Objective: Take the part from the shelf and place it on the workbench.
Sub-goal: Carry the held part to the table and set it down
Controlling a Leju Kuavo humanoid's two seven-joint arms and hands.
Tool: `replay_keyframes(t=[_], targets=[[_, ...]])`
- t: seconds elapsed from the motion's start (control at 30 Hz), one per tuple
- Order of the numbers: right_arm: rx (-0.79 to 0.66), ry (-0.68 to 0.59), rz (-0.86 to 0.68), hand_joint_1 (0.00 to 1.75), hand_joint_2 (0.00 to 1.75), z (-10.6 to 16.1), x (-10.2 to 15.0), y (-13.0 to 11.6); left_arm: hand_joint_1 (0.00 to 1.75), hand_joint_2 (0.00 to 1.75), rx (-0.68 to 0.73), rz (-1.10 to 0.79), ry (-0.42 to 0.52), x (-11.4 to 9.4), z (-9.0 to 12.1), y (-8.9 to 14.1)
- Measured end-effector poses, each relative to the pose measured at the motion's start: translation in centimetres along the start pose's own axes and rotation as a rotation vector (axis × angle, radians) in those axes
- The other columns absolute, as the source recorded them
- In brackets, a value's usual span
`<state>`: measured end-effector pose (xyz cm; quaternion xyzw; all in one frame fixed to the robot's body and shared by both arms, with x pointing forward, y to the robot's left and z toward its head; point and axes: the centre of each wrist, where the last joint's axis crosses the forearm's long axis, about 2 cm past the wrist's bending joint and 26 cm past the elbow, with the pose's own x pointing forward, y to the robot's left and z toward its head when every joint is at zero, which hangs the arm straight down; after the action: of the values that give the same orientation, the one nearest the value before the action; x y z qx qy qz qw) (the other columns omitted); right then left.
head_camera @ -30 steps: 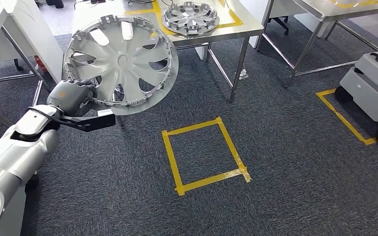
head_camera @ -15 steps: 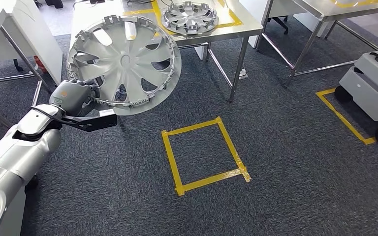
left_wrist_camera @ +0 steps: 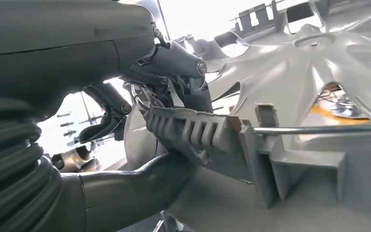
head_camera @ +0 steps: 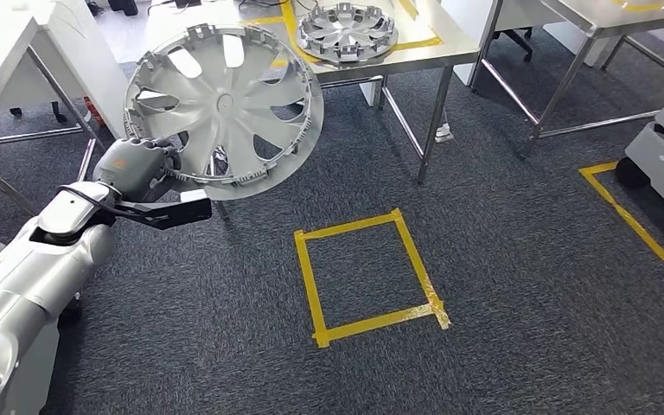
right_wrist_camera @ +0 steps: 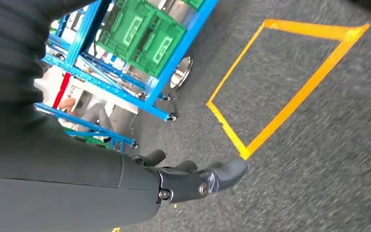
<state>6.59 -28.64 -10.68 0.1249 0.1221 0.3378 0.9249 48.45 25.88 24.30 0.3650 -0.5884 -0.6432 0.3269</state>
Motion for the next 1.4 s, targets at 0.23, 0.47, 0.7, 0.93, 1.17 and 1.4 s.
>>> replay_keyframes(t=[0.23, 0.47, 0.7, 0.93, 1.17, 1.4], targets=[[0.001, 0.001, 0.000, 0.00, 1.75, -0.02, -0.04, 0.03, 1.75, 1.75, -0.006, -0.002, 0.003, -0.30, 0.23, -0.23], [-0.004, 0.000, -0.002, 0.00, 1.75, -0.01, 0.00, 0.02, 1.75, 1.75, -0.007, -0.002, 0.002, -0.23, 0.23, -0.33], [-0.006, 0.001, -0.003, 0.00, 1.75, -0.02, -0.04, 0.00, 1.75, 1.75, -0.012, -0.003, 0.011, -0.30, 0.30, -0.45], [-0.005, 0.001, -0.003, 0.00, 1.75, -0.02, -0.05, 0.00, 1.75, 1.75, -0.012, -0.004, 0.008, -0.31, 0.31, -0.46], [-0.005, 0.002, -0.003, 0.00, 1.75, -0.02, -0.05, 0.00, 1.75, 1.75, -0.013, -0.004, 0.006, -0.30, 0.31, -0.46], [-0.005, 0.002, -0.003, 0.00, 1.75, -0.02, -0.05, 0.00, 1.75, 1.75, -0.013, -0.004, 0.005, -0.16, 0.23, -0.46]])
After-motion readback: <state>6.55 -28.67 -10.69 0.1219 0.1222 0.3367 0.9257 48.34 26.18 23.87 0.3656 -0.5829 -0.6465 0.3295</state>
